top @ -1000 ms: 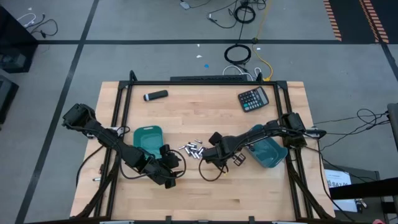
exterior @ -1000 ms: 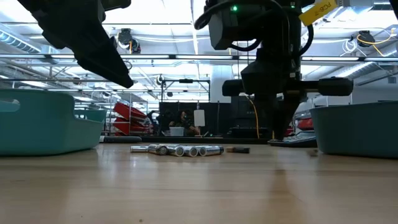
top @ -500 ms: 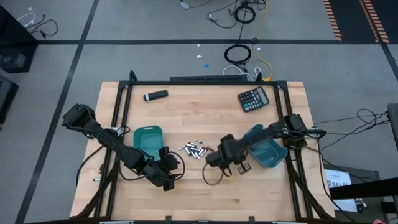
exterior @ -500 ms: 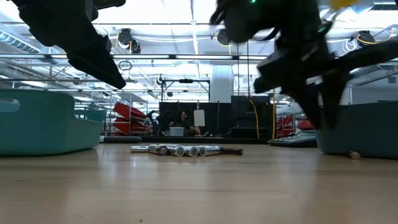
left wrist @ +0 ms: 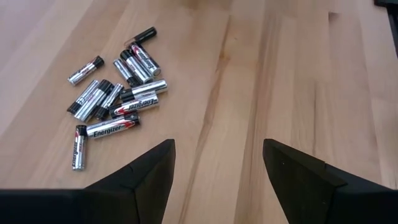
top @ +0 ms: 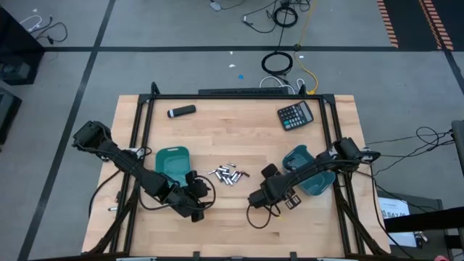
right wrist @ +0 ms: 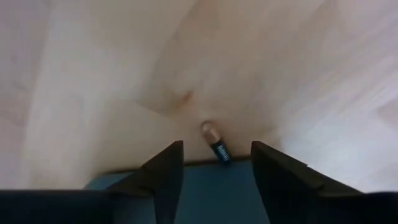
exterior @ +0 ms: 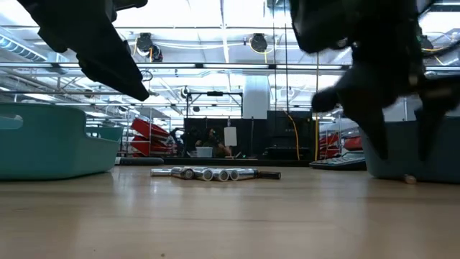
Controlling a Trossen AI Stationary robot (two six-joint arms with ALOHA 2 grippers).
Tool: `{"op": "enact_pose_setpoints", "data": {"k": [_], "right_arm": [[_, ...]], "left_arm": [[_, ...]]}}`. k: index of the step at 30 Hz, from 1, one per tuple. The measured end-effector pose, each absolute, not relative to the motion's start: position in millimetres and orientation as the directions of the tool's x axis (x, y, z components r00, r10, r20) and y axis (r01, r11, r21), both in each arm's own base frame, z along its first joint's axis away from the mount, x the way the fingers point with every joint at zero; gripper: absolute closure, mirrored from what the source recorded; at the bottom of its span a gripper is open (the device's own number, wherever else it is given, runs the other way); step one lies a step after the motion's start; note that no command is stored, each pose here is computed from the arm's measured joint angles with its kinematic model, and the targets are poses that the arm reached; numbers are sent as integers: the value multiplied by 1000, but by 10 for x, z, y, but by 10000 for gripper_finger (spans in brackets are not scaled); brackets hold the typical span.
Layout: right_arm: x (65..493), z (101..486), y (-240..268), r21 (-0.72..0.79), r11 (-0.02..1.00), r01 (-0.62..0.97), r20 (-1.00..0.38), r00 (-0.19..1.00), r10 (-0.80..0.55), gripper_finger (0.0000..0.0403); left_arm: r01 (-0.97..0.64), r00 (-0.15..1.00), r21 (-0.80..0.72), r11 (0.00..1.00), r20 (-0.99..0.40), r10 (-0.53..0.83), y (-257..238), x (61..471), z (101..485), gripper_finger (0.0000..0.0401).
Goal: Sort batteries
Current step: Put the black battery into the blue bin
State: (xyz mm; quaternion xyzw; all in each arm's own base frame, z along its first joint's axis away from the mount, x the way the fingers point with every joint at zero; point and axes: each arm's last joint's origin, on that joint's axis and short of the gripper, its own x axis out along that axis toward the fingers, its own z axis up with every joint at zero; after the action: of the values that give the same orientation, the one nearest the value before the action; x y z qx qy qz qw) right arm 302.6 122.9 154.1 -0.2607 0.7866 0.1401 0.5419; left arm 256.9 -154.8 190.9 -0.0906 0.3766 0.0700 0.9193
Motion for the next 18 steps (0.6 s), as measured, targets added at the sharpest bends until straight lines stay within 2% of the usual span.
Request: {"op": "enact_pose_setpoints", "data": {"k": [8, 11, 14, 18], "right_arm": [[2800, 1194, 1119, -66, 803, -592, -908, -299, -295, 271], [2788, 1158, 1117, -57, 795, -604, -912, -292, -288, 314], [2834, 1188, 1137, -52, 786, -616, -920, -276, -277, 377], [2919, 1236, 1148, -61, 784, -618, -930, -249, -269, 388]], "left_arm": [[-194, 706, -111, 975, -706, 60, -1548, 2568, 1909, 148], [-195, 702, -106, 975, -710, 63, -1545, 2564, 1905, 148], [-195, 701, -104, 975, -711, 64, -1543, 2564, 1904, 148], [-198, 702, -106, 974, -709, 65, -1538, 2569, 1905, 148]]}}
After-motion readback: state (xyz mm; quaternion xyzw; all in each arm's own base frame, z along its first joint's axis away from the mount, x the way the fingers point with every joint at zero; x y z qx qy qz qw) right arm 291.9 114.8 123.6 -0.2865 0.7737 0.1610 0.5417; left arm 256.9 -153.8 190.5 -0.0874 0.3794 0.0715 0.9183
